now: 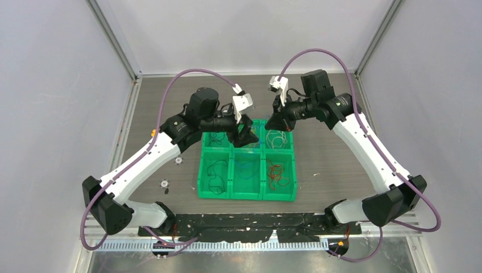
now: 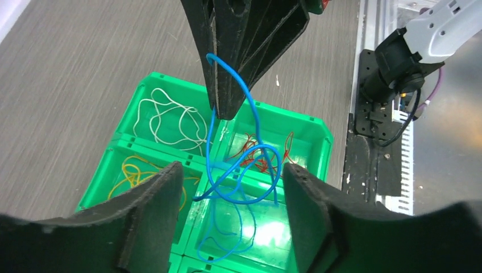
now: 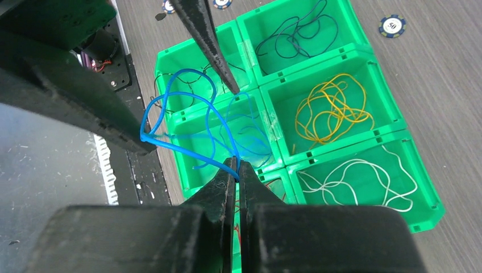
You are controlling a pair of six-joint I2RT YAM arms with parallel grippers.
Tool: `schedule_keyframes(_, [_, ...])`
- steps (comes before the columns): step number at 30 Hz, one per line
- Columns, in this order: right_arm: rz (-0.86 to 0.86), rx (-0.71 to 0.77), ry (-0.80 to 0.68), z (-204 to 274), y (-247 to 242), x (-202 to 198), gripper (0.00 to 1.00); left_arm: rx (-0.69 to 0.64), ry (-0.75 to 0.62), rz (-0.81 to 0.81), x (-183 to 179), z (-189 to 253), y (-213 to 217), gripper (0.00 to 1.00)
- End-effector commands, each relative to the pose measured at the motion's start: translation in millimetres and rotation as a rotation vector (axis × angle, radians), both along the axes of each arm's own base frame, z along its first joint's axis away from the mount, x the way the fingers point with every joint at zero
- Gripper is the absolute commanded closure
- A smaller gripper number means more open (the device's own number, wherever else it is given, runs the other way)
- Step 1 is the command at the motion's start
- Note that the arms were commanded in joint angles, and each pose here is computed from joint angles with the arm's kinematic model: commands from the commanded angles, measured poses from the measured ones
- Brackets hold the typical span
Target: Untangle the cables
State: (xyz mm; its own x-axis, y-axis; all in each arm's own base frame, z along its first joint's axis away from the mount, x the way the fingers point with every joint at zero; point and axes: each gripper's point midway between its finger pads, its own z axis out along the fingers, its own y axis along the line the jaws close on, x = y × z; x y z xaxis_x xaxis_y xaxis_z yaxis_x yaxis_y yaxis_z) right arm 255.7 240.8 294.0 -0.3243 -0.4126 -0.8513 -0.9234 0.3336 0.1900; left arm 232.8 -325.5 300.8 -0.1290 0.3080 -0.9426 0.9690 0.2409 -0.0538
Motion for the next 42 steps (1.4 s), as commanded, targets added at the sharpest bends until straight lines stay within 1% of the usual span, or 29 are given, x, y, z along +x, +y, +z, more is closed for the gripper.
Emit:
schedule_keyframes(1, [0.012, 0.024, 0.008, 7, 2, -10, 0.95, -0.054, -0.047, -0.071, -11, 13, -5, 0.22])
schedule_keyframes(2, [0.002, 0.022, 0.015, 6, 2, -9, 0.95, -0.058, -0.041, -0.09, -15, 12, -6, 0.13])
schedule_keyframes(3, [-0.011, 0.016, 0.01, 6, 1, -6, 0.95, -0.061, -0.038, -0.102, -18, 12, -6, 0.07])
schedule_keyframes(4, [-0.022, 0.015, 0.016, 6, 1, -4, 0.95, -0.06, -0.03, -0.116, -22, 10, -7, 0.05])
schedule_keyframes(6, [-0.038, 0.015, 0.016, 7, 2, -1, 0.95, -0.056, -0.014, -0.105, -21, 7, -8, 0.03])
schedule_keyframes(7, [-0.035, 0.023, 0.018, 9, 3, 0, 0.95, -0.049, -0.009, -0.079, -16, 4, -9, 0.05])
schedule_keyframes(8, [-0.031, 0.027, 0.023, 9, 4, -1, 0.95, -0.038, 0.0, -0.052, -11, 0, -9, 0.09])
schedule_keyframes(10, [-0.013, 0.044, 0.033, 12, 7, -3, 0.95, -0.013, 0.011, -0.008, 0, -6, -10, 0.22])
schedule_keyframes(12, [0.003, 0.053, 0.041, 12, 8, -8, 0.95, 0.002, 0.014, 0.004, 5, -9, -11, 0.46])
schedule_keyframes(13, [0.011, 0.051, 0.044, 11, 7, -10, 0.95, 0.001, 0.009, 0.004, 5, -8, -11, 0.61])
schedule_keyframes(14, [0.011, 0.044, 0.047, 9, 6, -10, 0.95, -0.003, 0.006, 0.0, 4, -5, -10, 0.8])
schedule_keyframes(15, [0.014, 0.031, 0.055, 5, 4, -11, 0.94, -0.007, 0.005, -0.005, 2, -5, -9, 0.96])
schedule_keyframes(16, [0.009, 0.018, 0.069, 0, 0, -11, 0.94, -0.021, 0.005, -0.014, -1, -3, -7, 1.0])
schedule_keyframes(21, [0.007, -0.051, 0.102, -33, -13, -4, 0.95, -0.141, -0.029, -0.032, -11, 22, 0, 1.0])
schedule_keyframes(26, [0.071, -0.103, 0.153, -75, -10, -9, 0.95, -0.286, -0.05, 0.031, -6, 63, 2, 1.0])
schedule_keyframes(30, [0.153, -0.098, 0.163, -84, 11, -19, 0.95, -0.346, -0.028, 0.045, -3, 81, -3, 1.0])
schedule_keyframes(32, [0.191, -0.087, 0.158, -81, 20, -24, 0.95, -0.344, -0.035, 0.038, -2, 81, -4, 1.0])
schedule_keyframes(34, [0.206, -0.079, 0.162, -77, 22, -26, 0.83, -0.289, -0.024, 0.036, -5, 64, 0, 1.0])
schedule_keyframes(35, [0.212, -0.088, 0.168, -76, 18, -28, 0.65, -0.265, -0.021, 0.027, -8, 55, 3, 1.0])
schedule_keyframes(36, [0.212, -0.093, 0.178, -76, 14, -28, 0.56, -0.234, -0.018, 0.019, -12, 43, 7, 1.0])
schedule_keyframes(37, [0.196, -0.095, 0.194, -75, 3, -26, 0.39, -0.211, -0.023, 0.007, -19, 34, 13, 1.0])
schedule_keyframes(38, [0.184, -0.091, 0.199, -73, -4, -24, 0.33, -0.186, -0.016, -0.004, -25, 21, 17, 1.0])
schedule_keyframes(39, [0.154, -0.081, 0.211, -70, -19, -20, 0.21, -0.165, -0.02, -0.016, -29, 9, 21, 1.0])
schedule_keyframes(40, [0.144, -0.072, 0.214, -68, -26, -19, 0.15, -0.149, -0.013, -0.014, -31, -3, 23, 1.0])
schedule_keyframes(41, [0.128, -0.077, 0.207, -65, -40, -18, 0.05, -0.137, 0.0, -0.01, -32, -12, 24, 1.0])
schedule_keyframes(42, [0.11, -0.078, 0.205, -64, -50, -15, 0.01, -0.126, 0.012, -0.012, -32, -19, 24, 1.0])
